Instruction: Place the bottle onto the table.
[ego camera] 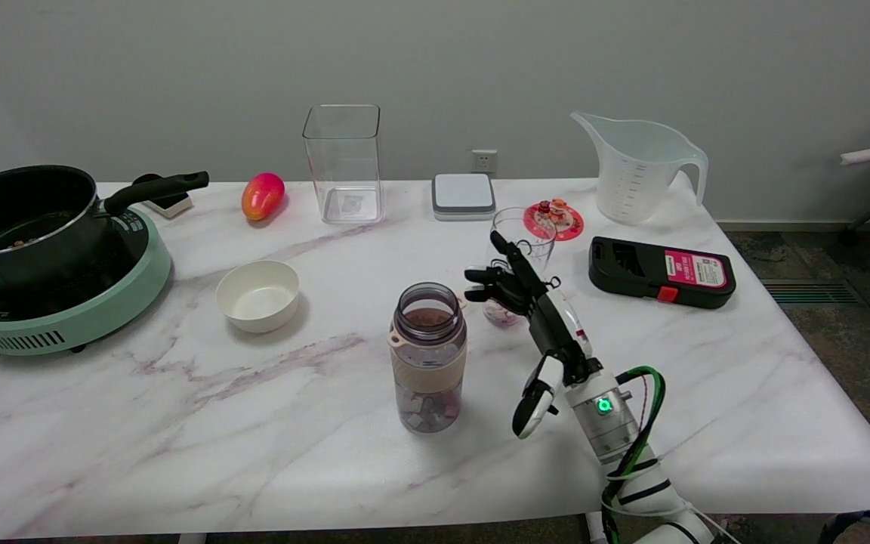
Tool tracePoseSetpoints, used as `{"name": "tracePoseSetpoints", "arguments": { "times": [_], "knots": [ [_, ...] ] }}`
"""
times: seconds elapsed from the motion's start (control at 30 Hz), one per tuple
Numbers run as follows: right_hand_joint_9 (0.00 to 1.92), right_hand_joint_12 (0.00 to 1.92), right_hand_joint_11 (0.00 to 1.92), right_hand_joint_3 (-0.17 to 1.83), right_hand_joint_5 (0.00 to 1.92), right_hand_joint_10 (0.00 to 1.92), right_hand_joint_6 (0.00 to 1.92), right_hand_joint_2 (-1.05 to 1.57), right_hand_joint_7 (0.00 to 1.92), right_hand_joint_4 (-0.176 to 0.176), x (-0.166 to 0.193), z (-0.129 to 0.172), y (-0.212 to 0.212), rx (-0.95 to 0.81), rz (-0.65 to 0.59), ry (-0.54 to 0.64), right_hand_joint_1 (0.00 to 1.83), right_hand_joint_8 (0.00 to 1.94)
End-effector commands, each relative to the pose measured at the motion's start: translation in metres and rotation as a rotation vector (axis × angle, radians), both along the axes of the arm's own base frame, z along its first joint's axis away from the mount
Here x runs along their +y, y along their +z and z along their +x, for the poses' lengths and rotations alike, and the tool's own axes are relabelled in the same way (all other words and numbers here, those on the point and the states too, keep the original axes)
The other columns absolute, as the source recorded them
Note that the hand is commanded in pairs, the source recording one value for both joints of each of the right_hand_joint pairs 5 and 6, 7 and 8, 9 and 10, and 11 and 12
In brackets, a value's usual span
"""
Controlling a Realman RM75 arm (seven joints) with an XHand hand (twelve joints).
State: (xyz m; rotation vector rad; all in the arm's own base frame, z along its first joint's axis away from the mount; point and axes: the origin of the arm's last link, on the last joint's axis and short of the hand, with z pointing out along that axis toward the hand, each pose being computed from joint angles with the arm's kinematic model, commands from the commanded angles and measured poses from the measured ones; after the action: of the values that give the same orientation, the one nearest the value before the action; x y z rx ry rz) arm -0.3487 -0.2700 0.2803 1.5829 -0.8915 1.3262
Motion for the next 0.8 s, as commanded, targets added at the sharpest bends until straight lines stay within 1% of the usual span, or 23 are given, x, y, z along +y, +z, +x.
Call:
{"name": "tracePoseSetpoints", "arguments": {
  "times": [0.03,0.13,0.23,0.43,0.8],
  "knots": [
    [0.43,0.59,0.59,0.13,0.09,0.43,0.09,-0.49,0.52,0.000,0.005,0.008,0.024,-0.049,-0.022,0.012,1.05,0.52],
    [0.44,0.59,0.59,0.13,0.08,0.44,0.08,-0.47,0.52,0.000,0.005,0.010,0.023,-0.055,-0.025,0.014,1.06,0.52],
    [0.44,0.59,0.59,0.17,0.08,0.44,0.08,-0.46,0.52,0.000,0.002,0.011,0.023,-0.053,-0.025,0.011,1.06,0.52],
    [0.45,0.59,0.59,0.17,0.09,0.45,0.09,-0.43,0.52,0.000,0.001,0.012,0.021,-0.065,-0.015,0.009,1.07,0.52],
    [0.48,0.60,0.60,0.30,0.10,0.48,0.10,-0.33,0.54,0.000,0.003,0.012,0.013,-0.076,0.009,0.005,1.10,0.54]
  ]
}}
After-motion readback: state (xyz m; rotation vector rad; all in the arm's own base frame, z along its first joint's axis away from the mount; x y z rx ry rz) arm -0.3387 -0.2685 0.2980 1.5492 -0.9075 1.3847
